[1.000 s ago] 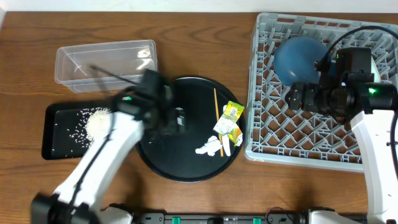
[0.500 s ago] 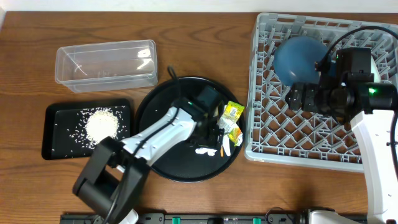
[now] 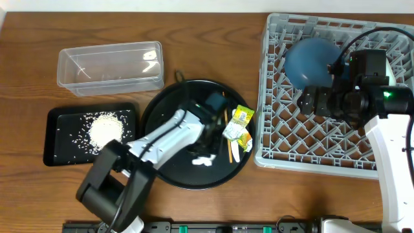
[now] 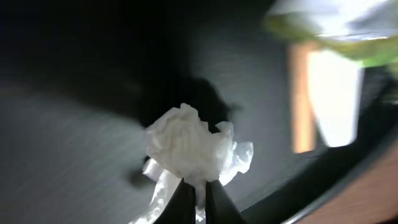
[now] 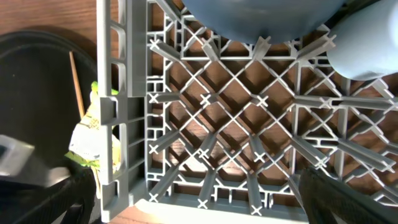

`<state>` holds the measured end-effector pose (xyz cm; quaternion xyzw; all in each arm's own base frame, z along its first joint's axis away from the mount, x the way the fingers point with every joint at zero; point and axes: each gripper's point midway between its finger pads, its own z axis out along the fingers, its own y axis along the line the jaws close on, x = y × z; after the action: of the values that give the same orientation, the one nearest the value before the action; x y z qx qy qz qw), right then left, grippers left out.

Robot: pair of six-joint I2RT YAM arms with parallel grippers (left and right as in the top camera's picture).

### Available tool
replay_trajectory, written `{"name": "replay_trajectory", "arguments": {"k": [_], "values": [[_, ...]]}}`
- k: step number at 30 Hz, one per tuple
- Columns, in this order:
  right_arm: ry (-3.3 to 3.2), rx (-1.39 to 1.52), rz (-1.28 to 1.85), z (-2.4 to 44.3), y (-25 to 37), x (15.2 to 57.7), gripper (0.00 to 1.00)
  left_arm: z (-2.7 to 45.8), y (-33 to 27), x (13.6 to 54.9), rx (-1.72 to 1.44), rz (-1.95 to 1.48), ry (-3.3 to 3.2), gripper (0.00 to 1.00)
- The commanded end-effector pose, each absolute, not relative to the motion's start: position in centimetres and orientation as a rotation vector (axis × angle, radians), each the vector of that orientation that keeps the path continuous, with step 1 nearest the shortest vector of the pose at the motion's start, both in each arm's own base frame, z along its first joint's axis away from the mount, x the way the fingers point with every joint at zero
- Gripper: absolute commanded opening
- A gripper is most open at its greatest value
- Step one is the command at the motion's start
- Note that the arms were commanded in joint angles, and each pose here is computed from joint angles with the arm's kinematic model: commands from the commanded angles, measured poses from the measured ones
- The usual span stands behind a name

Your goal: Sort waste into correct bins and load items into the dishwasher rack

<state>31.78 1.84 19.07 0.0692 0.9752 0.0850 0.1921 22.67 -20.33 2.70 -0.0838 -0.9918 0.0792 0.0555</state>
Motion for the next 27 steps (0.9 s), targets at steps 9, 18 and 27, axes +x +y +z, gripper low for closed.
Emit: {"name": "replay_trajectory", "arguments": {"k": [9,18,27], "values": [[2.746,0.203,0.219,18.9,1.8,31.6,0.99,17.0,-8.5,37.7,0.235,0.237,-3.604,0.06],[2.747,0.203,0.220,18.9,1.8,31.5,0.99,16.3,-0.4,45.2,0.655,0.218,-3.744,0.30],[2.762,0.206,0.219,18.7,1.8,31.2,0.99,15.8,-2.9,45.3,0.553,0.530,-3.682,0.66]]}}
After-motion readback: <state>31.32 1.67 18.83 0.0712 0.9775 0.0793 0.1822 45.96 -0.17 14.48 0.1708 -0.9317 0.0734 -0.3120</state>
